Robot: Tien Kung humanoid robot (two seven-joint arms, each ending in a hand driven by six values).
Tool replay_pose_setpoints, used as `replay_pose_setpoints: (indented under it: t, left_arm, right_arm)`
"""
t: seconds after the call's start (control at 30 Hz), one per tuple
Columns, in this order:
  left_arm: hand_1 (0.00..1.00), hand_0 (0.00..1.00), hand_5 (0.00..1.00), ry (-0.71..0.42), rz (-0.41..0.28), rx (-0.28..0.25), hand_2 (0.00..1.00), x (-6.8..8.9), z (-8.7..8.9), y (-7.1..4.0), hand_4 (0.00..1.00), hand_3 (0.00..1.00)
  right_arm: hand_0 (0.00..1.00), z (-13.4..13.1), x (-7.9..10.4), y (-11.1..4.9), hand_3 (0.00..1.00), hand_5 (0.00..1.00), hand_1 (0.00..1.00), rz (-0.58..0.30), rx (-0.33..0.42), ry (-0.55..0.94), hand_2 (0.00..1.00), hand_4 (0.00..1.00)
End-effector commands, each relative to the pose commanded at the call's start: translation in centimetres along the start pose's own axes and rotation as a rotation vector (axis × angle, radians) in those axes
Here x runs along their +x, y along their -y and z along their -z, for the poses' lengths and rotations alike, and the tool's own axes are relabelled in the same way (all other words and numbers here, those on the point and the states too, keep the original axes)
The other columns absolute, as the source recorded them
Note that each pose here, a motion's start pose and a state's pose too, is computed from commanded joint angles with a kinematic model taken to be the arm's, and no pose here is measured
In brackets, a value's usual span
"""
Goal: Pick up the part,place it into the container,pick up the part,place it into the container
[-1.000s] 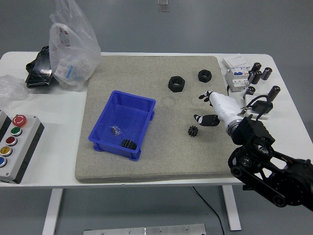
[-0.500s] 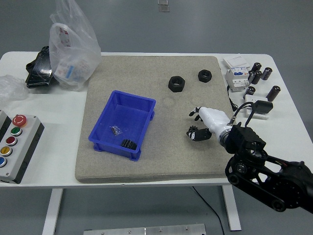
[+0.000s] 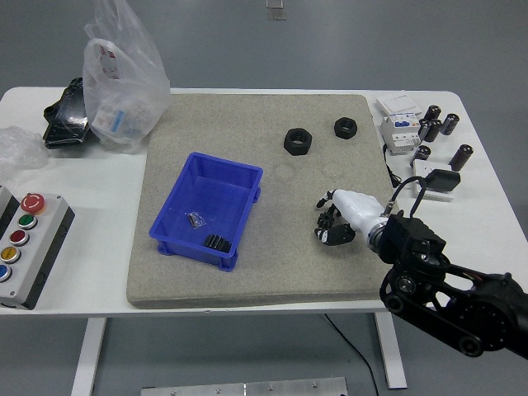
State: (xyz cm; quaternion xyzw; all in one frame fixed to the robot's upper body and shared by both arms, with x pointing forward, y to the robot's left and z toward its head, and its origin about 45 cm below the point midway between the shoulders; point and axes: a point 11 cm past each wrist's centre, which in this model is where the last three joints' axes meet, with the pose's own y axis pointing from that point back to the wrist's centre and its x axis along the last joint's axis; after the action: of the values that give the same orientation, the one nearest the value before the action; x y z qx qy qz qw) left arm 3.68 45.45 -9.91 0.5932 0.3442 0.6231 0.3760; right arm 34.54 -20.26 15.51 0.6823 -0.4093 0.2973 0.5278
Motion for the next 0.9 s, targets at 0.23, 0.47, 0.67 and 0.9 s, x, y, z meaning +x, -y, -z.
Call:
replay_pose_setpoints:
  t: [0.23,0.47,0.67,0.9]
  left_arm:
    - [0.525,0.626,0.295,-0.002,0.001,-0.001,0.517,0.0,0.0,0.0,0.69,0.619]
    - [0.526,0.626,0.297,-0.004,0.001,-0.001,0.517,0.0,0.0,0.0,0.691,0.62]
    - [0.527,0.626,0.297,-0.001,0.001,0.0,0.518,0.0,0.0,0.0,0.691,0.62]
    - [0.528,0.626,0.314,0.003,0.004,0.003,0.517,-0.1,0.0,0.0,0.694,0.619]
  right_arm:
    - [0.384,0.0,0.2,0.0,0.534,0.002,0.589,-0.037,0.002,-0.017,0.43,0.448]
    - [0.387,1.4,2.4,0.1,0.524,0.002,0.585,-0.127,0.04,-0.046,0.397,0.408]
    - [0.399,6.8,5.3,0.2,0.522,0.002,0.584,-0.245,0.163,-0.041,0.393,0.411]
    - [0.44,11.9,5.2,-0.1,0.556,0.002,0.595,-0.273,0.269,0.111,0.425,0.434]
